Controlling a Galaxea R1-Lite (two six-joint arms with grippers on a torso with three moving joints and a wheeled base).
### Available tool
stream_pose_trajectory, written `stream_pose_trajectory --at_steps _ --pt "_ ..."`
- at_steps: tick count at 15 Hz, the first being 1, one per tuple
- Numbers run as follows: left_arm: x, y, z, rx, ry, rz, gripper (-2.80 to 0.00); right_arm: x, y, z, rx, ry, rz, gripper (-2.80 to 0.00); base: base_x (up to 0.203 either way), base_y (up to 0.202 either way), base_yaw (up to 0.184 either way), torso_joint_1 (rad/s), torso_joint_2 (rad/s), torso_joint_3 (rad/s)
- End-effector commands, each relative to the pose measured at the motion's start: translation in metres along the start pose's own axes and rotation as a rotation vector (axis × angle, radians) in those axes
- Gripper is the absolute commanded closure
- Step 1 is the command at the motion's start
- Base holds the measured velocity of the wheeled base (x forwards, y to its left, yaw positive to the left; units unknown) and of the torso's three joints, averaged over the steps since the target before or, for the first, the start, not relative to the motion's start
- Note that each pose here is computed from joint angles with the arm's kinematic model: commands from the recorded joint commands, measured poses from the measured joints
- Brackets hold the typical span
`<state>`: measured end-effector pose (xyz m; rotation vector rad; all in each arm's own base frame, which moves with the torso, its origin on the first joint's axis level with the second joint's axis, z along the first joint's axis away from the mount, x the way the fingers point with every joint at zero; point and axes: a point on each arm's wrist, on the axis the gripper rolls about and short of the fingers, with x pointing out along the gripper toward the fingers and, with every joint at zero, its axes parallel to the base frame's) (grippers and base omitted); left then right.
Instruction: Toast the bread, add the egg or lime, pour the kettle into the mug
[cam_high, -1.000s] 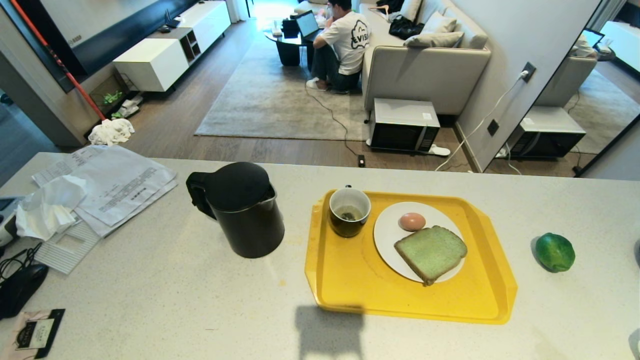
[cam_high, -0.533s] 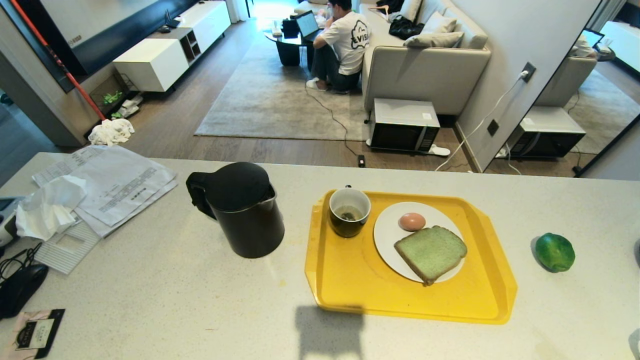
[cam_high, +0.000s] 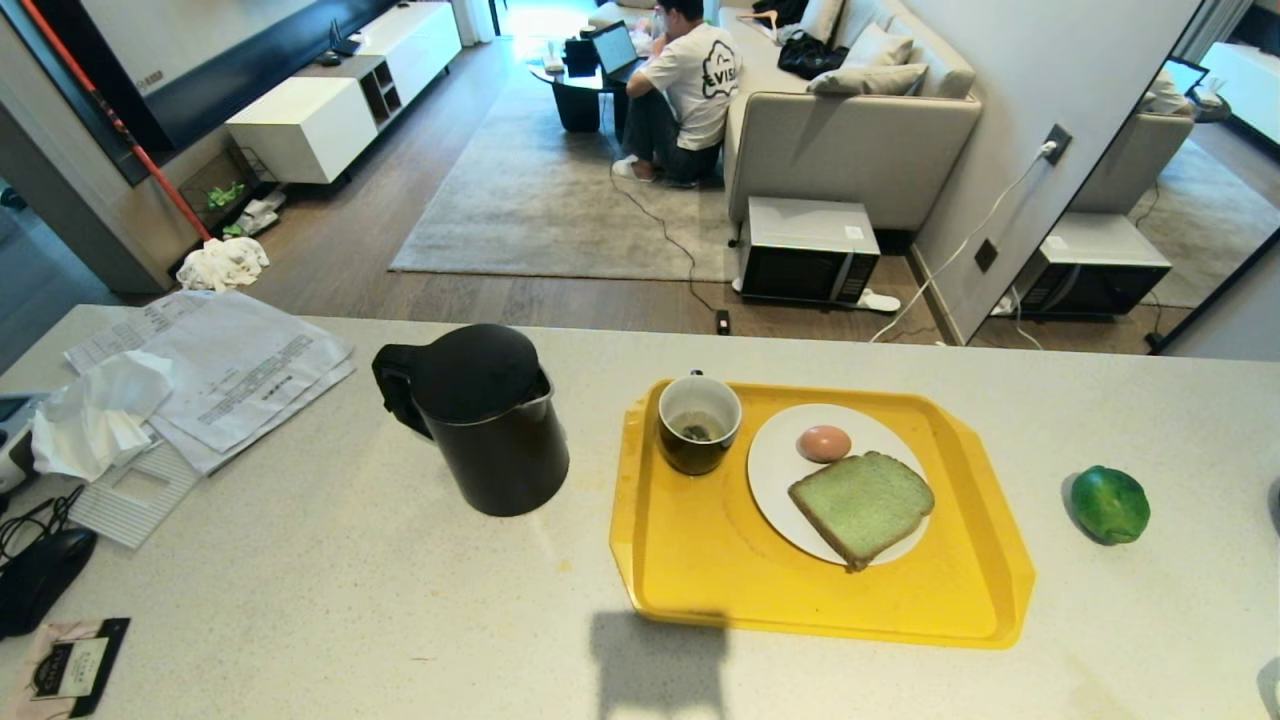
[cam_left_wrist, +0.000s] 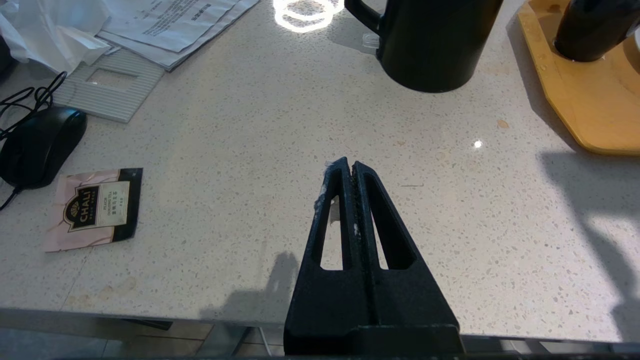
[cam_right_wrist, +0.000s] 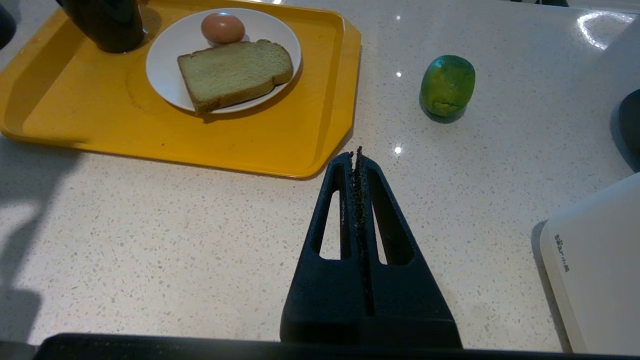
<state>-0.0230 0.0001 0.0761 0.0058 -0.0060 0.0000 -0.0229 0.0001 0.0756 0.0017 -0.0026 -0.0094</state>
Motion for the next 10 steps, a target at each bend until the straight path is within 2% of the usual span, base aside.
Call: stream_pose_trajectory --at_steps 1,10 --pt "0.0 0.0 0.0003 0.0 0.0 0.0 0.0 0.0001 0.0 0.0001 0.0 0.001 0.0 0.0 0.0 0.0 0.0 0.0 0.0 0.0" --pt "0.0002 0.0 -0.0001 0.0 0.001 0.0 0.0 0.0001 0.0 0.0001 0.001 0.001 -0.001 0.0 0.0 0.0 0.0 0.0 0.0 0.0"
